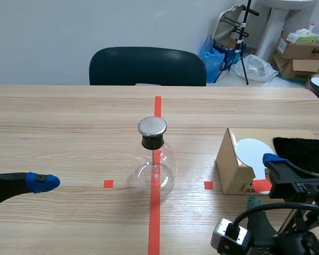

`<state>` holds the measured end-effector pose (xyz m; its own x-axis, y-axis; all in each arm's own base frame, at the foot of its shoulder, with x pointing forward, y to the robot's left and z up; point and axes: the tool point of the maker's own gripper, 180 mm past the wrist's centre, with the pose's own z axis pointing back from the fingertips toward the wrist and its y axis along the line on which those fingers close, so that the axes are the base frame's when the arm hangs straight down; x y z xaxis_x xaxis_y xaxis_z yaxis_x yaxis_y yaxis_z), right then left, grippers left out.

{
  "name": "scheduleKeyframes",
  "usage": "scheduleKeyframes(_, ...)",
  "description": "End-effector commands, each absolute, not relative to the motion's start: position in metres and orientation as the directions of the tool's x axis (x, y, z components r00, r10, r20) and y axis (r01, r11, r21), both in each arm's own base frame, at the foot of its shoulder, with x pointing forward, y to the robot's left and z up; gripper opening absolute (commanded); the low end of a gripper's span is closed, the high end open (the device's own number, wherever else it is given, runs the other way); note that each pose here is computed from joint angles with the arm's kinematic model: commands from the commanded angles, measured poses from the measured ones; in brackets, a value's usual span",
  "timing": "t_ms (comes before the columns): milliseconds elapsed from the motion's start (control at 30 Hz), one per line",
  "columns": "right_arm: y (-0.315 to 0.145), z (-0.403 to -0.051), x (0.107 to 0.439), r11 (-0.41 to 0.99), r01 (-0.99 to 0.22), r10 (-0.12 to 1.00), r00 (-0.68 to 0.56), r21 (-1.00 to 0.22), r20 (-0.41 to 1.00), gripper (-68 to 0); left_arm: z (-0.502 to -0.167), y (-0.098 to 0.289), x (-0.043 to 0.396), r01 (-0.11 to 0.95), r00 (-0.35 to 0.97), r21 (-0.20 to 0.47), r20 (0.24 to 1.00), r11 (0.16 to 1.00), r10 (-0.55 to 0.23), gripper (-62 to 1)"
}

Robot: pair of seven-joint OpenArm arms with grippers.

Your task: Do the electroscope experiment

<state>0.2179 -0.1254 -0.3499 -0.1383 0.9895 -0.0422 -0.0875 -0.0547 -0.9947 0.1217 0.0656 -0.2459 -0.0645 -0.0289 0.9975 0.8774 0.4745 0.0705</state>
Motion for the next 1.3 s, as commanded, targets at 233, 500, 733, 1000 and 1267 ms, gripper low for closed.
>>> scheduleKeyframes(233,-0.1289,-0.3351,0.2228,-0.056,-0.015,0.990,-0.132,-0.998,-0.053,0.4,-0.2418,0.0657,0.1235,0.874,-0.076,0.073,0.997,0.481,-0.013,1.4)
scheduleKeyframes(500,-0.1290,-0.3351,0.2228,-0.055,-0.015,0.990,-0.132,-0.998,-0.053,0.4,-0.2418,0.0657,0.1235,0.874,-0.076,0.073,0.997,0.481,-0.013,1.4)
scheduleKeyframes(733,-0.1290,-0.3351,0.2228,-0.055,-0.015,0.990,-0.132,-0.998,-0.053,0.4,-0.2418,0.0657,0.1235,0.874,-0.076,0.073,0.997,0.481,-0.013,1.4)
scheduleKeyframes(1000,-0.1326,-0.3350,0.2231,-0.036,-0.017,0.993,-0.111,-0.999,-0.034,0.4,-0.2419,0.0657,0.1235,0.874,-0.075,0.073,0.997,0.481,-0.014,1.4)
scheduleKeyframes(1267,-0.1323,-0.3355,0.2222,-0.055,-0.017,0.992,-0.113,-0.998,-0.052,0.4,-0.2425,0.0657,0.1235,0.874,-0.074,0.073,0.997,0.481,-0.017,1.4)
